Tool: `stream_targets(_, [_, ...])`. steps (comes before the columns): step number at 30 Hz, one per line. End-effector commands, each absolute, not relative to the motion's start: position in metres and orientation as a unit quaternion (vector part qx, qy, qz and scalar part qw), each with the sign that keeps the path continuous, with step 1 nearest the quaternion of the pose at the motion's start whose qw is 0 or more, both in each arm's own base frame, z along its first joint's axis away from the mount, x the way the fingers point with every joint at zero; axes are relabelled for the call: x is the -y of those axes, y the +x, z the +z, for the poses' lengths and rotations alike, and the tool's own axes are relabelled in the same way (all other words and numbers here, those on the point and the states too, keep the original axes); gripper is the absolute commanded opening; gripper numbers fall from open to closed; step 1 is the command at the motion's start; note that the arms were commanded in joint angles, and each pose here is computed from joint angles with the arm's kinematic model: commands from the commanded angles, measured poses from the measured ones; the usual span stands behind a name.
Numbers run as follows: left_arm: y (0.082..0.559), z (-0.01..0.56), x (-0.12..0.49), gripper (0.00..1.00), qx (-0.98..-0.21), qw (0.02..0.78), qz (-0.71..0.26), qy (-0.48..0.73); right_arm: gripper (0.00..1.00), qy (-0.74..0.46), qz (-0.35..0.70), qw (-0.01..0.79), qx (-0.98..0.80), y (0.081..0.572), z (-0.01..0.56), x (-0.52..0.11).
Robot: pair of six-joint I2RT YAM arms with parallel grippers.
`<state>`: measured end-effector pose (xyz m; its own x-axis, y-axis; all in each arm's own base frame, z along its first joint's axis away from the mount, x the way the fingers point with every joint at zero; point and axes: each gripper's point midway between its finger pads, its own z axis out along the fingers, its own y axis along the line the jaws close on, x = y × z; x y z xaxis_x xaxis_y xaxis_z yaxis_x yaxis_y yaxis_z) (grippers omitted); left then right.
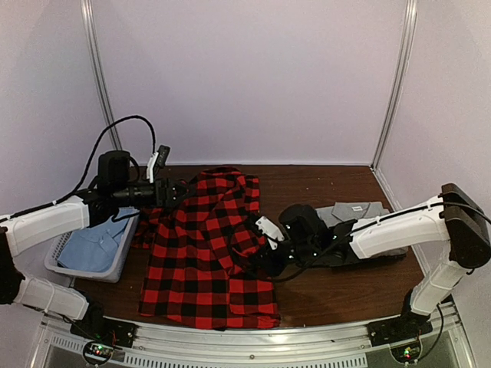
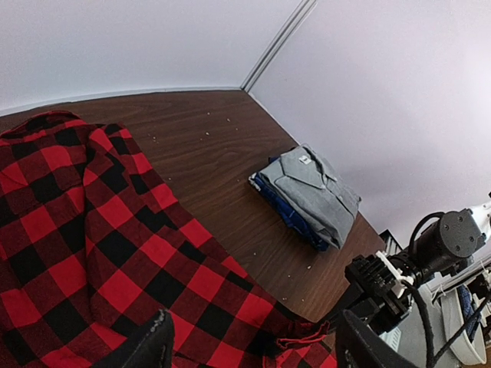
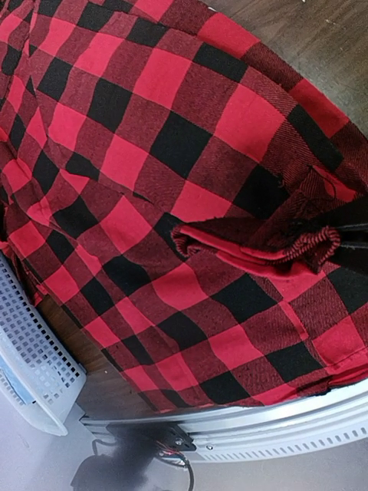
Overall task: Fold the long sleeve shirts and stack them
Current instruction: Place the sleeve of the 1/3-folded shirt.
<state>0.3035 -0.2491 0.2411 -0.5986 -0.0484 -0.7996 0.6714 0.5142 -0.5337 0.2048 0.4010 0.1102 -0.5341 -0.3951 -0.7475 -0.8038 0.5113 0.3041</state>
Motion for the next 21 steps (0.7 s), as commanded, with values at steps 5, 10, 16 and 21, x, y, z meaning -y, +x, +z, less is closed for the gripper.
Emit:
stream_targets(5, [0.302,0.243,0.253,0.73,-0.763,0.407,-0.459,0.206,0.00,-0.348,0.359,0.284,-0.818,0.185,0.102,-0.395])
stream_targets(10, [0.304,0.237,0.255,0.73,-0.768,0.396,-0.461,0.201,0.00,-0.341,0.368,0.274,-0.820,0.176,0.099,-0.391])
stream_targets(16, [0.304,0.233,0.261,0.74,-0.769,0.386,-0.468,0.202,0.00,-0.342,0.372,0.261,-0.822,0.166,0.093,-0.390])
stream_targets(21, [0.304,0.230,0.263,0.74,-0.770,0.384,-0.467,0.202,0.00,-0.342,0.371,0.261,-0.823,0.163,0.093,-0.387])
